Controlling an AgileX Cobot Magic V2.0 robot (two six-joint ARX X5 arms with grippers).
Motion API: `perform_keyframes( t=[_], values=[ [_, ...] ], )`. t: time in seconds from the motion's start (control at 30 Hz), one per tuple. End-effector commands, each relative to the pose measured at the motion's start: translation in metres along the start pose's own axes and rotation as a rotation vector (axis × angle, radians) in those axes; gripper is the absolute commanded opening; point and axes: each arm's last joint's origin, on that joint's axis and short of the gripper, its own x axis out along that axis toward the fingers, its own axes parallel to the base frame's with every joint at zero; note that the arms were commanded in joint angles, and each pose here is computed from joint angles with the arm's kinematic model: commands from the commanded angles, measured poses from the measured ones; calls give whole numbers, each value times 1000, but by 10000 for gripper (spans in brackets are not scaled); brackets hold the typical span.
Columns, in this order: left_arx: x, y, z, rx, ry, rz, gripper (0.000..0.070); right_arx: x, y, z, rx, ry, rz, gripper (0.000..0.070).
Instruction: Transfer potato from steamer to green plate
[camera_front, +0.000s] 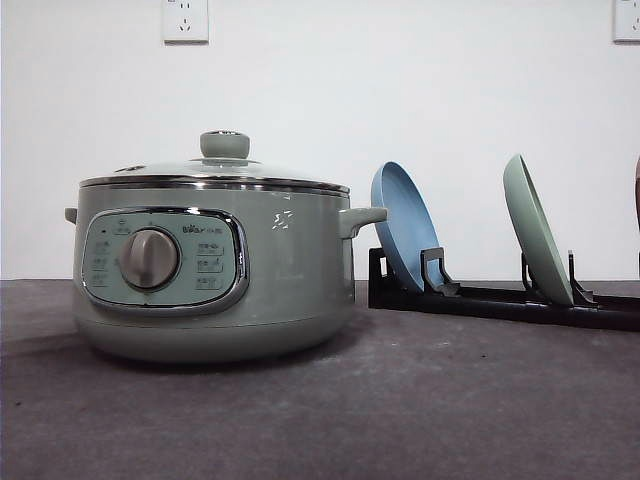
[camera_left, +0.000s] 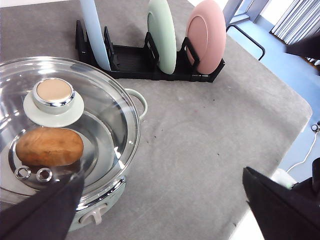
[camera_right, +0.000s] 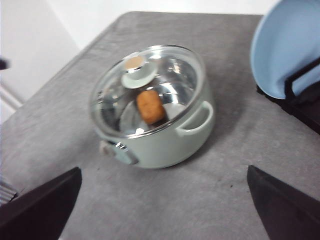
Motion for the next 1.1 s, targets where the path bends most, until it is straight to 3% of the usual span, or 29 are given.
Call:
perform_keyframes(
  t=[0.0,0.2,0.47,0.67,0.87,1.07],
  values=[
    [-3,-3,7,38,-24,-14,637,9,-4,10,45,-6,-17,694],
    [-3,-3,7,41,-24,-14,637,52,-33,37,117,35,-93,693],
    [-3,-3,6,42,-21,-14,637,104,-93,81,198,48,-201,692],
    [-3,-3,6,84,-22,-14,636,138,-134,90,239,47,-250,692],
    [-3,-3,6,89,-22,-14,636,157,-158,86,245,39,-309,692],
    [-3,-3,6,89,-22,-14,636,168,-168,84,229,23,-341,669]
  ],
)
